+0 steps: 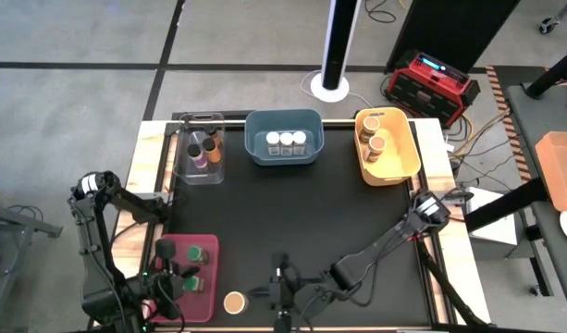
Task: Sort spices by type
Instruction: Put the gold seasoning bottle into the yellow bin
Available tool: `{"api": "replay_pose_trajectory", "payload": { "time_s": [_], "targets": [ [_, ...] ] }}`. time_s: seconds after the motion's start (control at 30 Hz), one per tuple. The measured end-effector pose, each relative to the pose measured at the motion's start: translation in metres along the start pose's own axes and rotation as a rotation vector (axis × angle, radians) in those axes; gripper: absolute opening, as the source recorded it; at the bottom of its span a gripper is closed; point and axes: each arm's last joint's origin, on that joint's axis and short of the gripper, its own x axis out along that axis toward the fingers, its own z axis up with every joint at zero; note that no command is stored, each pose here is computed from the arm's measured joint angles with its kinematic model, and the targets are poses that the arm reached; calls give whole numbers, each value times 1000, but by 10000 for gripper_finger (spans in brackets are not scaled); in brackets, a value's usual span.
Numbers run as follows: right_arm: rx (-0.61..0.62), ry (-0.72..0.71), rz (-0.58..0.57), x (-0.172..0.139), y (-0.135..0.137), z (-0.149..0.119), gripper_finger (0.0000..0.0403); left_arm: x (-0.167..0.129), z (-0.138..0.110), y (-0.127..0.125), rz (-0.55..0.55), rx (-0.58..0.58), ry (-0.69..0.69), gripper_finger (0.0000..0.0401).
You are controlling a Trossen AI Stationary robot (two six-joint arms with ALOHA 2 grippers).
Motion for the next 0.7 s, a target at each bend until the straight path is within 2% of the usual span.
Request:
{"api": "replay_pose_trajectory", "payload": {
  "time_s": [0.17,0.27,0.37,0.5,0.63,0.7],
  "targets": [
    [8,0,1,12,7,-5,21,0,0,0,-2,-7,-1,0],
    [3,8,5,22,14,-11,57,0,0,-1,-3,-8,-2,0],
    [14,1,7,33,20,-14,124,0,0,-1,-2,-10,-9,0],
    [56,1,2,50,29,-23,240,0,0,-1,-2,-11,-12,0],
    [43,5,-4,64,36,-31,355,1,0,-2,-3,-14,-13,0],
    [67,2,-6,69,39,-31,387,1,0,-2,-3,-14,-13,0]
  ]
}}
